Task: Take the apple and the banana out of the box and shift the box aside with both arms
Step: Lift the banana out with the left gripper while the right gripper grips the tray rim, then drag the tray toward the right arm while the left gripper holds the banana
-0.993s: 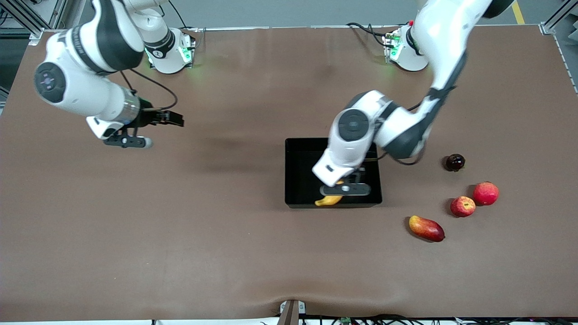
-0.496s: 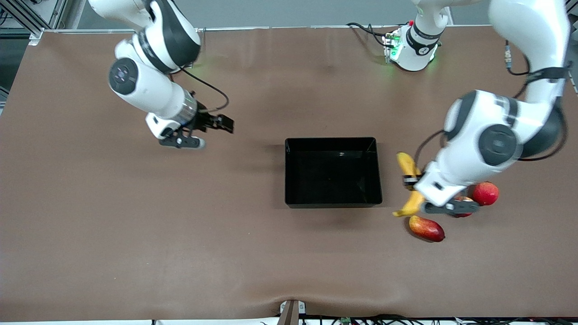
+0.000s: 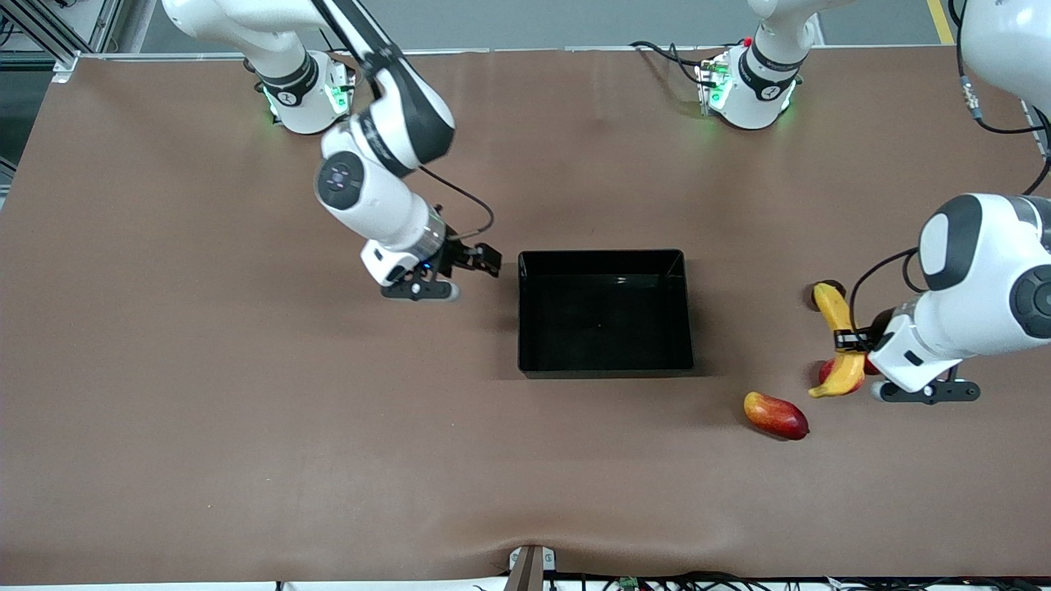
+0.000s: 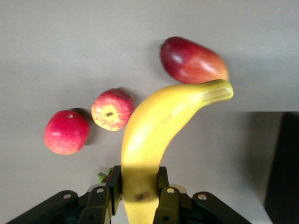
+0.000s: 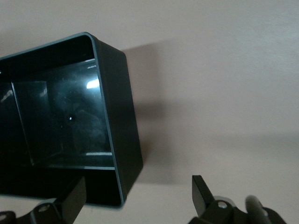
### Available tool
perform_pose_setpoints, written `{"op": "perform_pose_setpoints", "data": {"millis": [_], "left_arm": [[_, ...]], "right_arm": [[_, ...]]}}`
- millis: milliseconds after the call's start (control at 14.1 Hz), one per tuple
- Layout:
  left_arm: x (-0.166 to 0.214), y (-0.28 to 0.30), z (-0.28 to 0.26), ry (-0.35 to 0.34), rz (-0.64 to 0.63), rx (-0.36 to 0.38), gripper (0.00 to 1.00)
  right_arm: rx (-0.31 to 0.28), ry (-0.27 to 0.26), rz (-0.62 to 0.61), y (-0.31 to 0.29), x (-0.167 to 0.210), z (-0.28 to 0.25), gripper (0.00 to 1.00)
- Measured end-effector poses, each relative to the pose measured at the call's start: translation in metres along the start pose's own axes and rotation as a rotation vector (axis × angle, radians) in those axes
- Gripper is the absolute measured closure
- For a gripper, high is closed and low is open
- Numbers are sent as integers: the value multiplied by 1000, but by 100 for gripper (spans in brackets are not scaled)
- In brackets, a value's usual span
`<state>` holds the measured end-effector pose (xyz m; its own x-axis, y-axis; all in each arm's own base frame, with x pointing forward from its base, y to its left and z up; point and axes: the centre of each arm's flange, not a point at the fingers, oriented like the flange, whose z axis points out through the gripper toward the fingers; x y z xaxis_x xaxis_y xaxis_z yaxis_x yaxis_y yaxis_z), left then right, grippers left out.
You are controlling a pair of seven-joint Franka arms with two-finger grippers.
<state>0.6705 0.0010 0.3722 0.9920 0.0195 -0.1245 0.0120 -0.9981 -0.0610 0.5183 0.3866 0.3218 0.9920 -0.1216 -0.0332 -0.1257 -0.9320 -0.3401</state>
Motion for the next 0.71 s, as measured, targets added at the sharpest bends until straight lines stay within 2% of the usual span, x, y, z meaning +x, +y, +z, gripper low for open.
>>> {"op": "perform_pose_setpoints", "data": {"millis": [142, 213, 355, 426, 709], "left_arm": [[4, -14, 16, -14, -14, 2, 66], [6, -20, 24, -14, -15, 9, 66], [10, -25, 41, -20, -2, 37, 66], [13, -25, 50, -22, 7, 46, 66], [22, -25, 87, -23, 94, 133, 66]], "right_arm": [[7, 49, -16, -7, 0, 30, 3], [7, 57, -28, -14, -2, 45, 6], [7, 56, -34, -31, -5, 72, 21], [7, 55, -30, -38, -6, 83, 22], [4, 58, -49, -53, -8, 101, 66]]}}
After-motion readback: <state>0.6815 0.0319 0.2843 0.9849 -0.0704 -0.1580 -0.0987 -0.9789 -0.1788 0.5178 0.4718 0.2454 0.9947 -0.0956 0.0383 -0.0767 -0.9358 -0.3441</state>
